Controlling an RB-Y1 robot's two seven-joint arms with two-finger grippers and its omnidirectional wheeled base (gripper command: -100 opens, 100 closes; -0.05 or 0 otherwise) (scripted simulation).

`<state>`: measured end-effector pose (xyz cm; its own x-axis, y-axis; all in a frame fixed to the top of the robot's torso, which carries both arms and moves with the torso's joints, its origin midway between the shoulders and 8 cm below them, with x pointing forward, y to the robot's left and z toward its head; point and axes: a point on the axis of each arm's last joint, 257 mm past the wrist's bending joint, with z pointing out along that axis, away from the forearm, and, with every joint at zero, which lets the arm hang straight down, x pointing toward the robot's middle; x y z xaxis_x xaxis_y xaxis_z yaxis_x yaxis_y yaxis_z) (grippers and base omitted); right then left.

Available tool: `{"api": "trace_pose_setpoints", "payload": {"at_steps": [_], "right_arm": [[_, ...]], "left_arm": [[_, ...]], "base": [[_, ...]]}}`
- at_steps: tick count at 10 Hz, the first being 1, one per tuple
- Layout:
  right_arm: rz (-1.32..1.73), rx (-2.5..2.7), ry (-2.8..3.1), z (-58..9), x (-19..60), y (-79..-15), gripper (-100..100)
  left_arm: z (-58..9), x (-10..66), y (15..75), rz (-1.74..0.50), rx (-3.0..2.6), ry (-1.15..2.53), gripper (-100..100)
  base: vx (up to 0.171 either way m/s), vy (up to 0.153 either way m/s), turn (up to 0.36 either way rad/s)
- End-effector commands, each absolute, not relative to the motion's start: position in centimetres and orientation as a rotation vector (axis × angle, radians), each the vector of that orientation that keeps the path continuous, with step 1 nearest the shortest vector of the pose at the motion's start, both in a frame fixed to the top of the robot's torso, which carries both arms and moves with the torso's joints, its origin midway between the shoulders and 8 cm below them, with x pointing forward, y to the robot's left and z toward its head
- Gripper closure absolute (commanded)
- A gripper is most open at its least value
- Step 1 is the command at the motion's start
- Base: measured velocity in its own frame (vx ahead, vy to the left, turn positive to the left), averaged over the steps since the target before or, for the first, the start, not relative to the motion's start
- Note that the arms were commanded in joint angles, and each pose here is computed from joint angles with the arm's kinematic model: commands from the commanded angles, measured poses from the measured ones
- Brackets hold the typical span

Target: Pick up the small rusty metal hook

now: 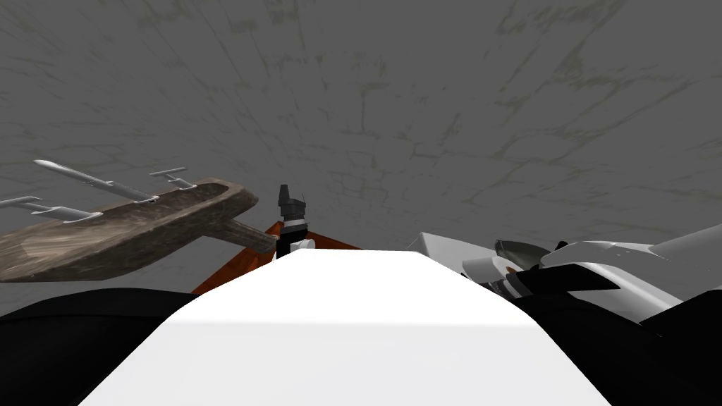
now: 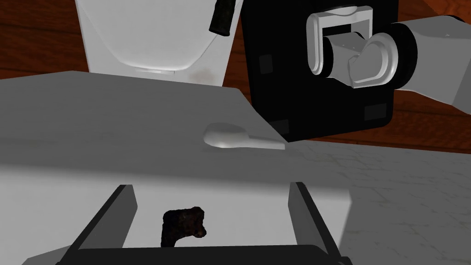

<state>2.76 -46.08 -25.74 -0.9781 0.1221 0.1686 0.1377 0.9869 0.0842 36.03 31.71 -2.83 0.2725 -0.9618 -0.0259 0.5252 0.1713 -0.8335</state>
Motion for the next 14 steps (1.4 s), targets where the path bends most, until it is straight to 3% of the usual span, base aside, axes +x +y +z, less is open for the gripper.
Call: {"api": "trace_pose_setpoints", "payload": {"at_steps": [1,5,6,7,13,14], "right_arm": [[-0.143,-0.195,-2.968,-25.7,2.8,-46.1,100],[-0.145,-0.206,-2.967,-25.8,2.7,-46.0,100],[-0.145,-0.206,-2.967,-25.8,2.7,-46.0,0],[-0.158,-0.194,-2.965,-25.1,3.1,-45.3,100],[-0.152,-0.181,-2.962,-23.7,3.8,-44.4,100],[-0.154,-0.181,-2.962,-23.6,3.9,-44.3,0]], "left_arm": [[-2.8,36.0,31.7,-1.17,-0.824,0.654,0],[-2.8,36.0,31.7,-1.17,-0.824,0.654,0],[-2.8,36.0,31.7,-1.17,-0.824,0.654,0],[-2.8,36.0,31.7,-1.17,-0.824,0.654,0],[-2.8,36.0,31.7,-1.17,-0.824,0.654,0],[-2.8,36.0,31.7,-1.17,-0.824,0.654,0]], "base": [[0.0,0.0,0.0],[0.0,0.001,-0.003],[0.0,0.0,0.0],[-0.001,-0.013,-0.029],[0.003,-0.022,-0.018],[0.0,0.0,0.0]]}}
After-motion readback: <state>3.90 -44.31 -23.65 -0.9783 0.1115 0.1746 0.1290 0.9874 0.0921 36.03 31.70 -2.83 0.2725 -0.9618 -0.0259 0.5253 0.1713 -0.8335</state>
